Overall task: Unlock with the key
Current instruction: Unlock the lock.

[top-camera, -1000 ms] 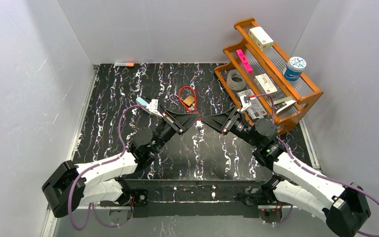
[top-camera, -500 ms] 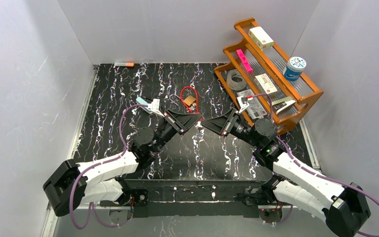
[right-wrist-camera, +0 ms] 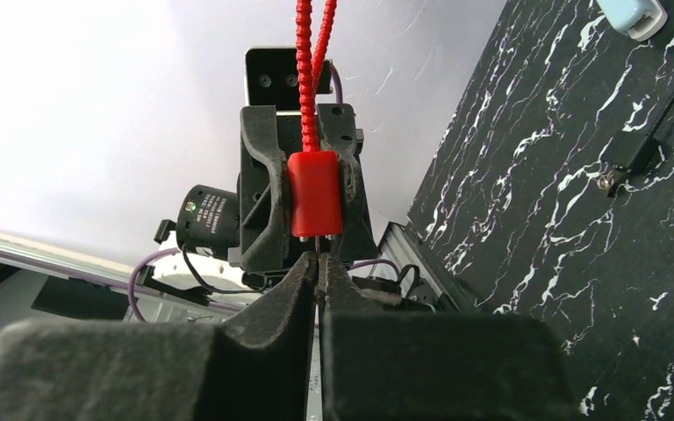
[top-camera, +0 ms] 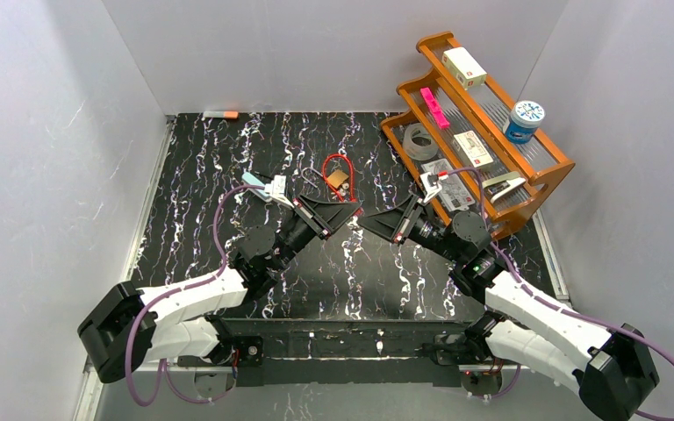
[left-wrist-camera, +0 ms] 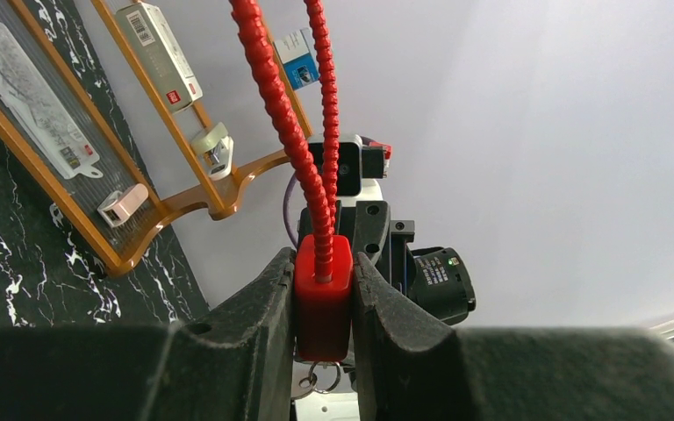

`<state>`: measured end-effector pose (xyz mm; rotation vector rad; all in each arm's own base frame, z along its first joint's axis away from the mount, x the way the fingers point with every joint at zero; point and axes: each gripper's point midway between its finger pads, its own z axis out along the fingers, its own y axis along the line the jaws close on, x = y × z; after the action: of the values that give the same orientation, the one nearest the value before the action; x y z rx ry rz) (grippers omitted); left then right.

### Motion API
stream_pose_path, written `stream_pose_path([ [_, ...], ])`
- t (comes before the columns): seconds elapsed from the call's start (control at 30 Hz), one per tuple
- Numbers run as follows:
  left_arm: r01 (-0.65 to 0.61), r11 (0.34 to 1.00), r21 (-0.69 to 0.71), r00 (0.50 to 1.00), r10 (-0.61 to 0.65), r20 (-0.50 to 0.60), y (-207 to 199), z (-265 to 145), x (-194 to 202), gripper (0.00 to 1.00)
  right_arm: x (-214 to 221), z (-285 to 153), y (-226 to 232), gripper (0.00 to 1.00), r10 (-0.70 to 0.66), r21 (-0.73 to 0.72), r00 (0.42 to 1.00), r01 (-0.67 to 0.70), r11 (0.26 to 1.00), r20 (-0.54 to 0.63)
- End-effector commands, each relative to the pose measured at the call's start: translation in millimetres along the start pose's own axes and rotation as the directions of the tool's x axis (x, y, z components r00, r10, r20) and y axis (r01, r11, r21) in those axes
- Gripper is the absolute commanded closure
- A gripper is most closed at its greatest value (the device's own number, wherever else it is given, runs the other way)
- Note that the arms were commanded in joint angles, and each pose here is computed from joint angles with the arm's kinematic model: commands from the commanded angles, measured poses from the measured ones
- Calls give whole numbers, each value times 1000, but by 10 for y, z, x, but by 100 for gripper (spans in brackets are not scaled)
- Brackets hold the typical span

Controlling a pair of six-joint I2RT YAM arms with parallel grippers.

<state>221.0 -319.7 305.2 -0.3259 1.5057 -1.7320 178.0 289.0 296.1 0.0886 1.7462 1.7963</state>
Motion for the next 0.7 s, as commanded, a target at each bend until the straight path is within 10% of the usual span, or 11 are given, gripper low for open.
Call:
stream_pose_path([
  [0.0, -8, 997, 83, 1000, 6, 23, -299, 64, -82, 100, -9, -10, 82, 93, -23, -45, 1000, 23, 999, 8],
  [0.67, 84, 994, 71, 996, -83, -13, -260, 37, -17, 100, -494, 336, -3, 99, -124, 45, 977, 118, 992, 175],
])
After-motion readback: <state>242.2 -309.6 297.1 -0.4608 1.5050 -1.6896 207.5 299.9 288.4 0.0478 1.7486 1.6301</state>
